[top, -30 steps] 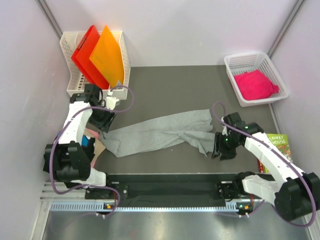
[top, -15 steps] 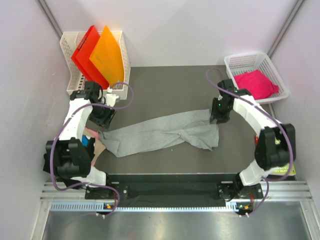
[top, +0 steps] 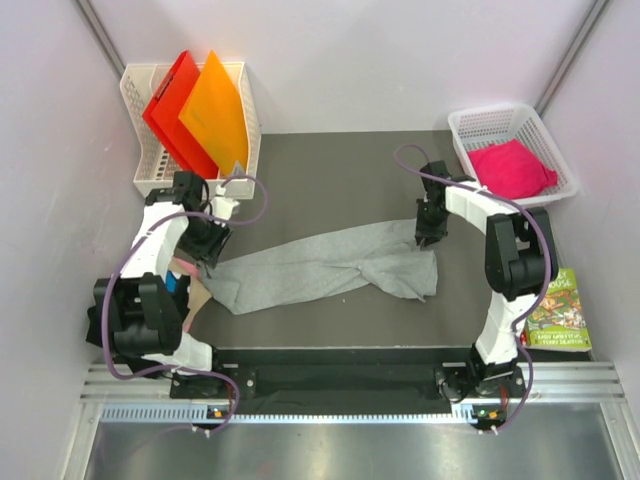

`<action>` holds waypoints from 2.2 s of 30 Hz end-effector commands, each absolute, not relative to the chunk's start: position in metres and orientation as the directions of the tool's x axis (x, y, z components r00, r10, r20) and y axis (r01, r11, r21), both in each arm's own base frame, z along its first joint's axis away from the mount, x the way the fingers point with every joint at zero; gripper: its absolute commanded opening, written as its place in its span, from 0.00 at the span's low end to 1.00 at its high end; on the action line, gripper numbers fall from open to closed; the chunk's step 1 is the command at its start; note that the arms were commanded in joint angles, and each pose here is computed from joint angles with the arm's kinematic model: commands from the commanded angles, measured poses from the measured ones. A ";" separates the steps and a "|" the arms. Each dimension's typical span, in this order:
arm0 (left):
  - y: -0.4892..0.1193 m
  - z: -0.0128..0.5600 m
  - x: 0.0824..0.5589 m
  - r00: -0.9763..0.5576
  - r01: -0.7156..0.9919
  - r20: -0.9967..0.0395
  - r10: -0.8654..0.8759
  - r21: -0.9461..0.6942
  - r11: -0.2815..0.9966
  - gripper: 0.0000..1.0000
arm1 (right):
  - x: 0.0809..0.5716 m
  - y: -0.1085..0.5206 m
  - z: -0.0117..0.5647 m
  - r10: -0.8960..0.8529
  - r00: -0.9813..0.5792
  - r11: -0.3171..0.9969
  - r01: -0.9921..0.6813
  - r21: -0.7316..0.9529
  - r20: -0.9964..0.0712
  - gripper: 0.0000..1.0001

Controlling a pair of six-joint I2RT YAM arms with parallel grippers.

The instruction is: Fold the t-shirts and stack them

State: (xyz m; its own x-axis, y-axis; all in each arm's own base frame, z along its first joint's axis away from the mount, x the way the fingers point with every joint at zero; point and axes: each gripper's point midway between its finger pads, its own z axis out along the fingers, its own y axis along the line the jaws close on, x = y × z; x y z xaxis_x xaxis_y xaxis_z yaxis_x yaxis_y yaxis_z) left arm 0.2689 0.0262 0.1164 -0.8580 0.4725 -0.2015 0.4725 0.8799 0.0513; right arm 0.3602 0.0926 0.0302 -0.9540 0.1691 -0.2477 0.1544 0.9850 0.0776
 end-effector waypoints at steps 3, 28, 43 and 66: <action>0.047 0.099 0.286 -0.854 0.429 -0.232 0.465 0.188 0.883 0.49 | 0.384 0.095 0.035 0.162 -0.936 0.985 0.136 0.106 -0.311 0.05; 0.053 0.037 0.324 -0.934 0.315 -0.127 0.333 0.145 0.938 0.77 | 0.395 0.084 0.046 0.196 -0.916 0.979 0.162 0.126 -0.349 0.00; 0.039 0.022 0.310 -0.945 0.321 -0.062 0.323 0.039 0.946 0.00 | 0.402 0.080 0.043 0.220 -0.911 0.974 0.184 0.132 -0.350 0.00; 0.016 0.251 0.409 -0.749 0.329 -0.572 0.334 0.117 0.937 0.00 | 0.384 0.086 0.174 0.344 -0.785 0.914 0.153 0.376 -0.516 0.16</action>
State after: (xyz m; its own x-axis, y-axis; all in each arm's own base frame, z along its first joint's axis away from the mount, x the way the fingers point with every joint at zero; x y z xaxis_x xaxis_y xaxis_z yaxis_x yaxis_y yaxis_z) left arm 0.4470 0.0202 0.2833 -0.6771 0.3130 -0.6661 0.2784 0.9467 0.1619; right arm 0.4186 0.0725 0.2120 -0.7083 0.3261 -0.6261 0.1549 0.9371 0.3128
